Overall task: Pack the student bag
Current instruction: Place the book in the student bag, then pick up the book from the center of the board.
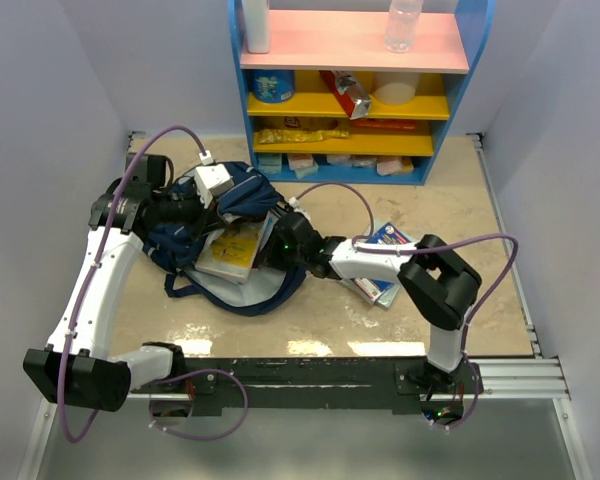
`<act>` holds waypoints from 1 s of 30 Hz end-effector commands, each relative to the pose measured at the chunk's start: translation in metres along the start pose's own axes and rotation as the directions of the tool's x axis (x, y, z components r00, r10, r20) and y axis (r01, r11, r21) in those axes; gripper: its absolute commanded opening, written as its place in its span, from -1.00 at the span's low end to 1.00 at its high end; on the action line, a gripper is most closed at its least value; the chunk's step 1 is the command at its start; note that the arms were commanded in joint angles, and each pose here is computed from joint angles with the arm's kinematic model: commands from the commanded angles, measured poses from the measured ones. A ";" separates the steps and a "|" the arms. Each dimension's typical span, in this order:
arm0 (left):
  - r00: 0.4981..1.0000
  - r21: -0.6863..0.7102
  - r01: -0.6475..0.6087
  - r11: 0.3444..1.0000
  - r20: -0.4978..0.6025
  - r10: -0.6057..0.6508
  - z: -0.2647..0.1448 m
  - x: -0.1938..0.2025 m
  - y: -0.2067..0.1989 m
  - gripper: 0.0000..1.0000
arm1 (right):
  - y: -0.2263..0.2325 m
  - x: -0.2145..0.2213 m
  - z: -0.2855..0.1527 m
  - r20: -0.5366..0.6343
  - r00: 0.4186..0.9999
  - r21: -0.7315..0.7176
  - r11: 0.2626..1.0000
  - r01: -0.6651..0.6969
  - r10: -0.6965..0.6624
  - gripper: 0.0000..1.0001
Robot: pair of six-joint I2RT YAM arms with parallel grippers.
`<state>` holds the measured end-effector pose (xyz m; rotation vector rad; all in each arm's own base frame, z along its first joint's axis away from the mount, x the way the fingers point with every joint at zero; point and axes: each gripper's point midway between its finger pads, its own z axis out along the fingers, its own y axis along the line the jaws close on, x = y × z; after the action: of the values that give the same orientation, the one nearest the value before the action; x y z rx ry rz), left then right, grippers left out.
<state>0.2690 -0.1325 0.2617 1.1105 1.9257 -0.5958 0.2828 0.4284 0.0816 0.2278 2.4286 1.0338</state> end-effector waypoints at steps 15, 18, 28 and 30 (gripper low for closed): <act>0.984 0.032 -0.108 0.994 0.149 0.102 -0.002 -0.033 -0.008 -1.00 | -0.221 -0.153 -0.253 0.595 0.783 0.363 0.807 -0.465 0.183 0.69; 0.984 0.040 -0.102 0.994 0.148 0.095 0.000 -0.032 -0.008 -1.00 | -0.256 -0.146 -0.251 0.599 0.771 0.441 0.715 -0.543 0.216 0.69; 0.987 0.046 -0.091 0.995 0.138 0.084 0.003 -0.028 -0.006 -1.00 | -0.293 -0.154 -0.234 0.648 0.719 0.426 0.663 -0.616 0.252 0.68; 0.987 0.045 -0.093 0.995 0.136 0.086 0.003 -0.028 -0.006 -1.00 | -0.297 -0.149 -0.232 0.663 0.700 0.403 0.663 -0.631 0.264 0.67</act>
<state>0.2681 -0.1343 0.2568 1.1132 1.9201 -0.6112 0.2960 0.0295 0.0547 1.2425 2.2043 0.1642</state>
